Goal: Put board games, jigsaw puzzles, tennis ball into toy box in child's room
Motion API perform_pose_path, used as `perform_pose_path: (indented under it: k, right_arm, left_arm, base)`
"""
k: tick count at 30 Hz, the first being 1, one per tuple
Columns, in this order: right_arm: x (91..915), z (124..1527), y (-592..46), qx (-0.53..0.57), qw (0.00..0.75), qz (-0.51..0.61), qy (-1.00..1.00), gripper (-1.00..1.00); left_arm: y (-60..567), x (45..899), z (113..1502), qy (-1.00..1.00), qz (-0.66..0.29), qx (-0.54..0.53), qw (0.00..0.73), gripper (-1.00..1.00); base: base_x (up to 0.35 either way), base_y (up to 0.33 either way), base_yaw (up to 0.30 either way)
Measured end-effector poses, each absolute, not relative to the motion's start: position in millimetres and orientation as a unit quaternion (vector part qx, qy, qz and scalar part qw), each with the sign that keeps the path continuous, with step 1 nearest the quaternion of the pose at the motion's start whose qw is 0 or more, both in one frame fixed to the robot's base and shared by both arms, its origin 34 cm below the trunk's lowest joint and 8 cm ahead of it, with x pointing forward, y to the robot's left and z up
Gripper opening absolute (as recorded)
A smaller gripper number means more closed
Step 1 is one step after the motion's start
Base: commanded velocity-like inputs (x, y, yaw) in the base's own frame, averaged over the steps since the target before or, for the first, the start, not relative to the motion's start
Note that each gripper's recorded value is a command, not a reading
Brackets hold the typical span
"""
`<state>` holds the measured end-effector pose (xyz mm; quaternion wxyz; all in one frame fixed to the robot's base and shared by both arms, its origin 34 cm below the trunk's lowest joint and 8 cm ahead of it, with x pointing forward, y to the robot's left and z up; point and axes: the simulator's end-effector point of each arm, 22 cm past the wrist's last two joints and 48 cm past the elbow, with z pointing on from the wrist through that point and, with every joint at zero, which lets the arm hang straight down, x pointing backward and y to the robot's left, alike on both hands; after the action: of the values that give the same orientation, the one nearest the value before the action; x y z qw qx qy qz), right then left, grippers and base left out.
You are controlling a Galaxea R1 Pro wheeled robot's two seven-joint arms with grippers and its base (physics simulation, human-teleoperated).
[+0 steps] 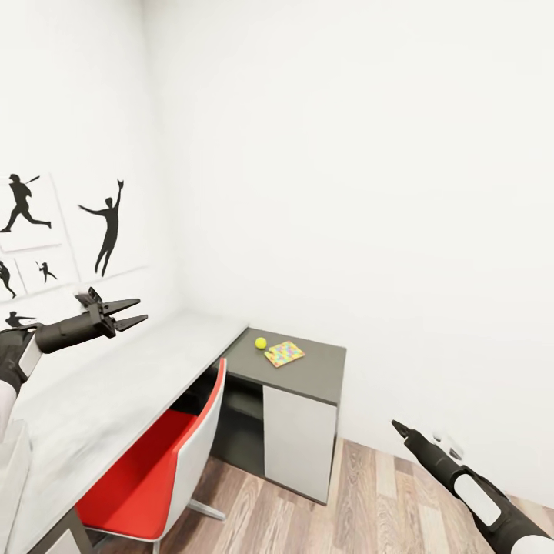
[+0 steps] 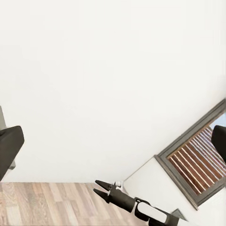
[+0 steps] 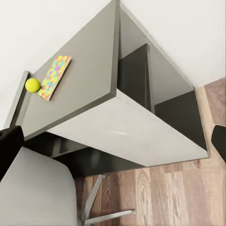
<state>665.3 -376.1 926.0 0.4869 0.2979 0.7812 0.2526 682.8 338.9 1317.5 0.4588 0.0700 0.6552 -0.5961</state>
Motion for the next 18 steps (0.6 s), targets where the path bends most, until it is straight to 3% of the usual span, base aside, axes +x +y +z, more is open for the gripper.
perform_pose_path:
  k: [12,18]
  right_arm:
    - [665.5,921.1,-380.2,0.301,0.491,0.244,0.780,1.00]
    - [665.5,919.5,-381.1,0.301,0.492,0.242,0.780,1.00]
  left_arm:
    - [338.3,686.7,1310.2,0.658,-0.597,0.067,0.454,1.00]
    - [338.2,688.0,1307.4,0.659,-0.597,0.065,0.453,1.00]
  base:
    - [0.000,-0.001,-0.202]
    - [0.044,0.000,-0.056]
